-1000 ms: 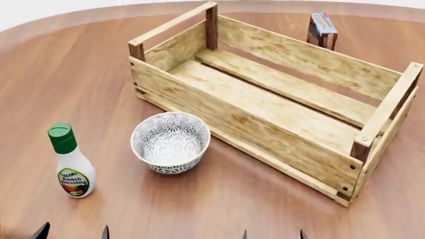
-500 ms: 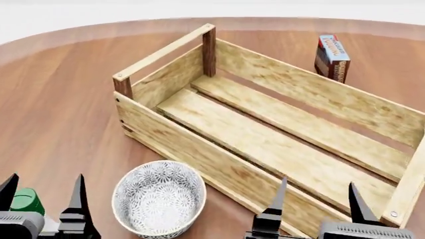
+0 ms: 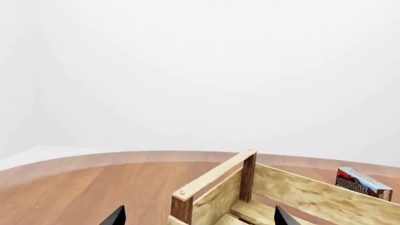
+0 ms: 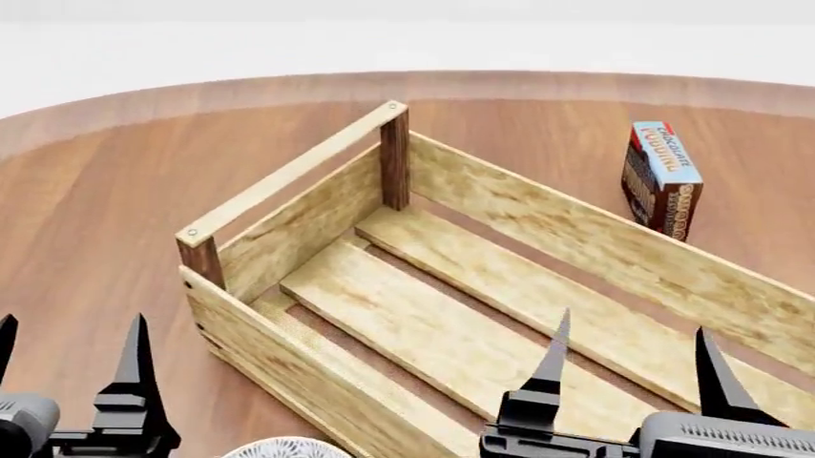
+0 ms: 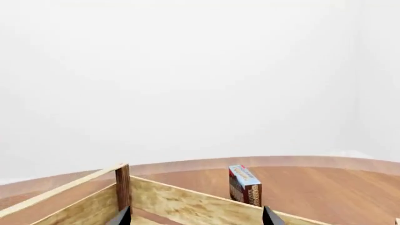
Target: Pick up the salad dressing and put it in the tray.
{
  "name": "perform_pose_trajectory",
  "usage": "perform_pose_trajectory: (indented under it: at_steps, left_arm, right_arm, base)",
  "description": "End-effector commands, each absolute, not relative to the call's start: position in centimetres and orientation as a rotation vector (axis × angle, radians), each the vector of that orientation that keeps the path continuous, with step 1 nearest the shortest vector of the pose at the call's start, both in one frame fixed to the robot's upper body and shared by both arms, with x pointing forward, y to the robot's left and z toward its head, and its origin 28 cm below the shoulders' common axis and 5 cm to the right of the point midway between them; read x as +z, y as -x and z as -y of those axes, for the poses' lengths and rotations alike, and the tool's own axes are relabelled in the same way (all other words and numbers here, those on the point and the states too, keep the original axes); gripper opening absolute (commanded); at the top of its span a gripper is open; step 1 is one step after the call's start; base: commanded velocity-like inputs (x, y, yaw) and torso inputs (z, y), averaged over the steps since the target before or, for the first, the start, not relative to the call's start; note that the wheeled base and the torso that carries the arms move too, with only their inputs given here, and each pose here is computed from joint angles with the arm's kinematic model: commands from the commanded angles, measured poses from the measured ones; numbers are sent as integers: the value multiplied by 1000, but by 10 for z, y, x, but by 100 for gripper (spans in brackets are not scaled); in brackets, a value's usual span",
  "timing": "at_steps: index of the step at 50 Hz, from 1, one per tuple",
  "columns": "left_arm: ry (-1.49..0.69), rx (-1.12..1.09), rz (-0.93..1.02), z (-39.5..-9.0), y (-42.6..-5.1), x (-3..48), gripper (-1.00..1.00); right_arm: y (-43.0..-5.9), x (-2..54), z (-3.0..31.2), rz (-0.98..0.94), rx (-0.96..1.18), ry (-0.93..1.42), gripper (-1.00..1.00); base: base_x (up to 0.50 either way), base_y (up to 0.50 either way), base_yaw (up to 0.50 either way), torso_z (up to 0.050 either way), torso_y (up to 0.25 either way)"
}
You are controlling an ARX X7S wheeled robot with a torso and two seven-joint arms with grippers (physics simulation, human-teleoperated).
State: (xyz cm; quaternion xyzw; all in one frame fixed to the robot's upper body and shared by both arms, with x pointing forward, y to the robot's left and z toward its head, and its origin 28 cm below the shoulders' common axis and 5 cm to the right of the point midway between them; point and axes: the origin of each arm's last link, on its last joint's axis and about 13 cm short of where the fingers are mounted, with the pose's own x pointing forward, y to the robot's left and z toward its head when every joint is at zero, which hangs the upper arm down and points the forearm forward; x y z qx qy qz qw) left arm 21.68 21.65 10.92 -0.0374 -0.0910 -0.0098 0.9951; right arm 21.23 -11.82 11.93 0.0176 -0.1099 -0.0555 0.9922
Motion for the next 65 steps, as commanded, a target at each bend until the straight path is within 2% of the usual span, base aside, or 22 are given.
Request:
perform_pose_trajectory:
  at_steps: [1,6,65]
  left_arm:
    - [75,-18,186,-217,-216,109,100]
    - [74,-17,184,-217,-216,108,100]
    - [70,-15,185,-217,-216,107,100]
  right_arm:
    - [-209,117,119,276,-123,-74,100]
    - [-209,114,119,274,-111,-55,100]
    - [-208,113,119,289,-87,-47,100]
  base:
    - [0,0,0,0,0]
    - [0,0,0,0,0]
    - [0,0,500,0,0]
